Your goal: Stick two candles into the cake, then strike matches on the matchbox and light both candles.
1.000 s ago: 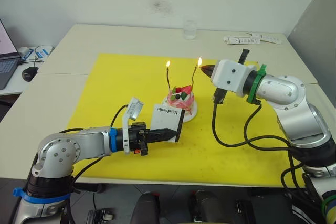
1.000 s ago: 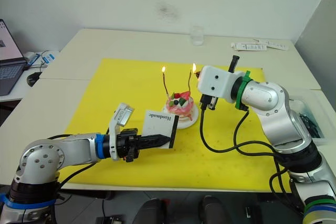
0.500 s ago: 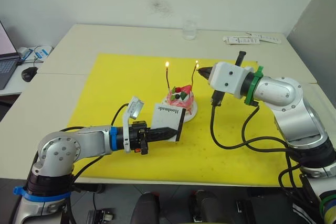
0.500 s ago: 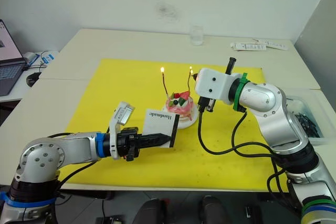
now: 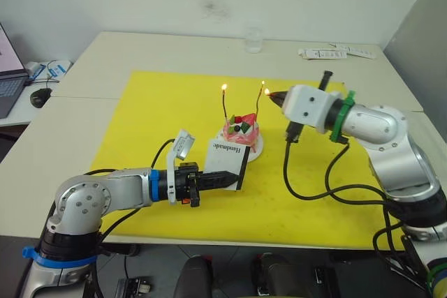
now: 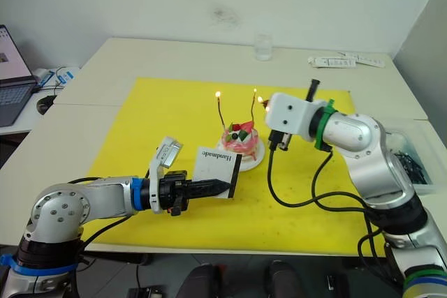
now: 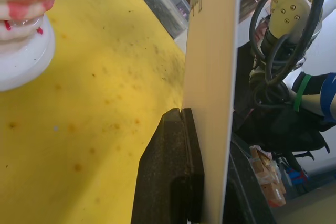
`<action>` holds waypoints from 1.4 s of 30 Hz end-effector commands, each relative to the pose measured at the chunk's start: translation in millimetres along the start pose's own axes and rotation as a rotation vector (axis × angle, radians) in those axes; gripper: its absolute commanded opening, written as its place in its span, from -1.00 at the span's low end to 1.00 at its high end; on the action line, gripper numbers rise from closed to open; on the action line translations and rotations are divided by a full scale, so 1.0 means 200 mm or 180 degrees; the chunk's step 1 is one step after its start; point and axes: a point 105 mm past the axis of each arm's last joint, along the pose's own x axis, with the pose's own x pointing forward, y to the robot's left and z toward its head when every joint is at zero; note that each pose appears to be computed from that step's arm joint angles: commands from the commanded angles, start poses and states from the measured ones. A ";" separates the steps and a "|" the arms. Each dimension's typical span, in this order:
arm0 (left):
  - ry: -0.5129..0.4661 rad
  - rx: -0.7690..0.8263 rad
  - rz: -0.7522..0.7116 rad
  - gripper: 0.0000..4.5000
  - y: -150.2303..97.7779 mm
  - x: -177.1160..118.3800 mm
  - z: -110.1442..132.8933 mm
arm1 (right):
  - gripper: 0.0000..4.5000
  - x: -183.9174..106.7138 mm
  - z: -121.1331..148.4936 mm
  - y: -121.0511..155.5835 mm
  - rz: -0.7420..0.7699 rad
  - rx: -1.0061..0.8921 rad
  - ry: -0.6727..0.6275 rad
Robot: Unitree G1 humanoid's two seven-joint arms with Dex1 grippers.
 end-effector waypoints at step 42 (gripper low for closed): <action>0.0284 -0.0302 0.0892 -1.00 0.23 0.10 -0.15 | 0.98 -0.55 -0.27 -0.06 -0.0543 0.1539 0.0365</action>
